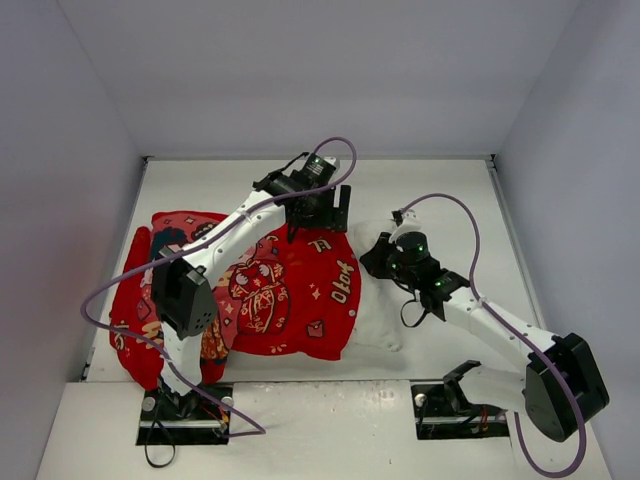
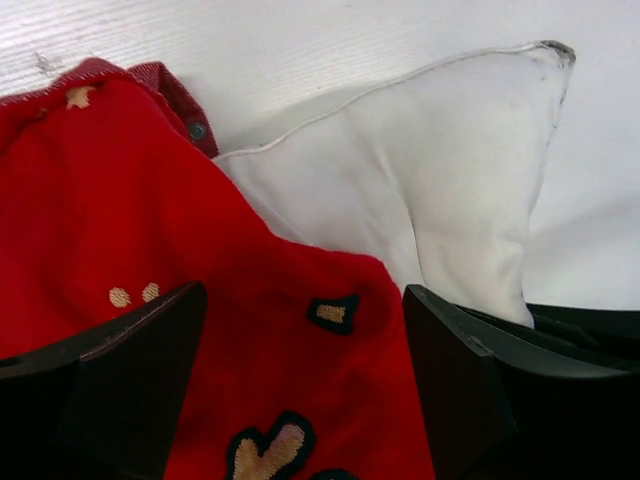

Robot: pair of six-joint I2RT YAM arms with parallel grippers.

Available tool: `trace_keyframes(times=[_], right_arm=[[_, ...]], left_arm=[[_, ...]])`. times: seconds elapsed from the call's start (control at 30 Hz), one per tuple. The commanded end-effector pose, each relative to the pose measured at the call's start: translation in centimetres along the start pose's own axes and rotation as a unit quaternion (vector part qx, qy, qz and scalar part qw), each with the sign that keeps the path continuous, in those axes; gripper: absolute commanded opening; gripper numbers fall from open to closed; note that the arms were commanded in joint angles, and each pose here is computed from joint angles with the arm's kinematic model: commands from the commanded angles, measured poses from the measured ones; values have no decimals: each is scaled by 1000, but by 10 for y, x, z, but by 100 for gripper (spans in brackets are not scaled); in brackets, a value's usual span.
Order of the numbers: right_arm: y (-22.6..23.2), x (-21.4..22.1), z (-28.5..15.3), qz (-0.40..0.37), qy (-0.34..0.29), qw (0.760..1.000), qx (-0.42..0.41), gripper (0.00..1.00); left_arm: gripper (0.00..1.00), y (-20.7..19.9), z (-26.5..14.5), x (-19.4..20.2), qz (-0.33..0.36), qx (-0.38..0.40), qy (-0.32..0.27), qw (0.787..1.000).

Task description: Put the pillow into the pillowcase

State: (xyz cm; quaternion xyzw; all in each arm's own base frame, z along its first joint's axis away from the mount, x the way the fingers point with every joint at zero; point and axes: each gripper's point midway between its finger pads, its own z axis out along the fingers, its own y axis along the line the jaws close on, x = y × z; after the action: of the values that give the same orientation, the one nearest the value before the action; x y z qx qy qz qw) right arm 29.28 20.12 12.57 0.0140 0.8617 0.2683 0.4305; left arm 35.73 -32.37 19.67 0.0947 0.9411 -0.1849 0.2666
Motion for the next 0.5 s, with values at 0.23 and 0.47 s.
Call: trace_keyframes(times=[0.23,0.47], right_arm=[[6,-7,7,-11,-6,1000,-9,0],[30,-18,12,-9,-4,998,-57,0]], left_arm=[[0,-34,-9,-12,13,41,-21,999],[0,-126,-40,-50,99,188,-67,975]])
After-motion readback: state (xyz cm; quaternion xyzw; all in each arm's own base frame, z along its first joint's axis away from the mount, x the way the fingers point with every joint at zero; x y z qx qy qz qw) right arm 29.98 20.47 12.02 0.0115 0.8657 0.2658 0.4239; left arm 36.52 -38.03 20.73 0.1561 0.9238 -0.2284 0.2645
